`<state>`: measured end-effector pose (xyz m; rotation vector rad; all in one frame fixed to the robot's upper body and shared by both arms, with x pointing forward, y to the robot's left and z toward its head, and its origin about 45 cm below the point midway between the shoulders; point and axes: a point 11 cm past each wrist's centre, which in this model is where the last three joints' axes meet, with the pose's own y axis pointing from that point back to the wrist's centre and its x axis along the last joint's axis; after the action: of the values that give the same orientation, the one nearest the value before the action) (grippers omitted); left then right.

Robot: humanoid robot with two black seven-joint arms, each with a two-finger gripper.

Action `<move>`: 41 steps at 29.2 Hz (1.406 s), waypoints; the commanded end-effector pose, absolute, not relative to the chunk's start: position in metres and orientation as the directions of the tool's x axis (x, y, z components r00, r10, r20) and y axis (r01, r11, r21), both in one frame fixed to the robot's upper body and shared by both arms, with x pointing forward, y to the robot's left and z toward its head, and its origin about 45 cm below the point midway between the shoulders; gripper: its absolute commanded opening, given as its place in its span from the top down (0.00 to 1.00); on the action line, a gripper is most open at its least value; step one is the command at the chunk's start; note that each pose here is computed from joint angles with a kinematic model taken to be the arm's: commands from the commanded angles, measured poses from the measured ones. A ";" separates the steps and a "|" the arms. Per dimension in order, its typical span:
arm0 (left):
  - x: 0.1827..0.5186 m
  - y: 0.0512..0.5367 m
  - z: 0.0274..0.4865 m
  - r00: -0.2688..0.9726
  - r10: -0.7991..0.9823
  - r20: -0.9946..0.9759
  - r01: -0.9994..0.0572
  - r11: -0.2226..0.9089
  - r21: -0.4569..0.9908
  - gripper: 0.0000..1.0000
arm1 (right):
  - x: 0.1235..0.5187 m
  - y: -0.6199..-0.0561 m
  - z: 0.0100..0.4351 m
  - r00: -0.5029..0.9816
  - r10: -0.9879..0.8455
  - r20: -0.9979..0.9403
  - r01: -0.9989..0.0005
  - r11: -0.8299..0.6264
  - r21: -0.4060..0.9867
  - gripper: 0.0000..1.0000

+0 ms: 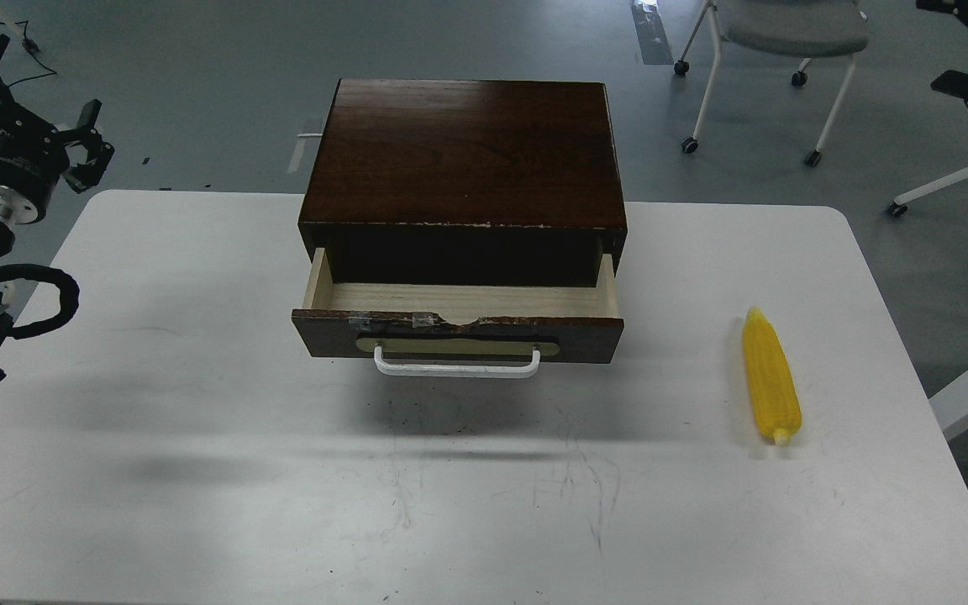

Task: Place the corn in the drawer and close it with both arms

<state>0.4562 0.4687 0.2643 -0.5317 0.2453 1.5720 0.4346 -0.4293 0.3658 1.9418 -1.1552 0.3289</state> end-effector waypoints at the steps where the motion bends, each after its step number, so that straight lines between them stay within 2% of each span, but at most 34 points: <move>1: 0.454 0.472 0.264 -0.003 0.883 -0.470 -0.983 -0.089 -0.163 0.02 | 0.417 -0.421 0.323 0.667 -0.443 0.599 -0.724 -0.196 0.661 0.00; 4: 0.455 0.472 0.265 -0.002 0.882 -0.471 -0.982 -0.090 -0.165 0.02 | 0.408 -0.415 0.304 0.713 -0.390 0.582 -0.680 -0.181 0.711 0.00; 6: 0.455 0.472 0.264 -0.001 0.882 -0.472 -0.982 -0.089 -0.165 0.02 | 0.393 -0.403 0.271 0.780 -0.322 0.536 -0.605 -0.173 0.777 0.00; 7: 0.455 0.472 0.264 -0.001 0.882 -0.472 -0.982 -0.089 -0.165 0.02 | 0.393 -0.403 0.271 0.780 -0.322 0.536 -0.605 -0.173 0.777 0.00; 10: 0.455 0.473 0.265 -0.002 0.883 -0.470 -0.983 -0.089 -0.161 0.02 | 0.381 -0.385 0.234 0.837 -0.245 0.489 -0.533 -0.162 0.831 0.00; 13: 0.454 0.474 0.264 -0.004 0.886 -0.465 -0.984 -0.086 -0.155 0.02 | 0.374 -0.377 0.207 0.858 -0.193 0.475 -0.503 -0.137 0.853 0.00; 17: 0.452 0.477 0.264 -0.012 0.888 -0.460 -0.984 -0.093 -0.153 0.02 | 0.364 -0.369 0.184 0.883 -0.171 0.437 -0.461 -0.138 0.877 0.09; 21: 0.448 0.482 0.259 -0.028 0.890 -0.456 -0.984 -0.103 -0.142 0.02 | 0.353 -0.369 0.168 0.902 -0.154 0.404 -0.424 -0.129 0.896 0.13; 22: 0.448 0.481 0.257 -0.028 0.889 -0.457 -0.985 -0.102 -0.138 0.02 | 0.351 -0.370 0.165 0.904 -0.148 0.400 -0.419 -0.124 0.900 0.17; 26: 0.441 0.483 0.244 -0.044 0.888 -0.457 -0.987 -0.108 -0.116 0.02 | 0.347 -0.363 0.156 0.914 -0.119 0.387 -0.401 -0.128 0.907 0.44; 31: 0.440 0.486 0.245 -0.049 0.890 -0.454 -0.987 -0.114 -0.117 0.02 | 0.351 -0.346 0.148 0.919 -0.091 0.383 -0.393 -0.149 0.907 0.50; 33: 0.440 0.488 0.246 -0.051 0.891 -0.451 -0.986 -0.116 -0.118 0.02 | 0.351 -0.343 0.147 0.921 -0.087 0.380 -0.389 -0.153 0.908 0.64; 34: 0.438 0.492 0.248 -0.057 0.893 -0.446 -0.985 -0.123 -0.119 0.02 | 0.351 -0.343 0.147 0.921 -0.087 0.380 -0.389 -0.152 0.909 0.74; 36: 0.437 0.497 0.249 -0.068 0.895 -0.440 -0.984 -0.133 -0.118 0.02 | 0.351 -0.346 0.148 0.920 -0.088 0.382 -0.391 -0.139 0.910 0.84; 38: 0.436 0.499 0.248 -0.075 0.896 -0.438 -0.984 -0.139 -0.116 0.02 | 0.353 -0.349 0.152 0.916 -0.092 0.391 -0.400 -0.130 0.907 0.92; 41: 0.434 0.500 0.246 -0.080 0.896 -0.437 -0.984 -0.141 -0.111 0.02 | 0.361 -0.348 0.165 0.903 -0.097 0.418 -0.428 -0.137 0.894 0.95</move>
<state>0.4358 0.4982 0.2474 -0.4727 0.2412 1.6480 0.3531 -0.3478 0.1520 1.6951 -0.3762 0.2780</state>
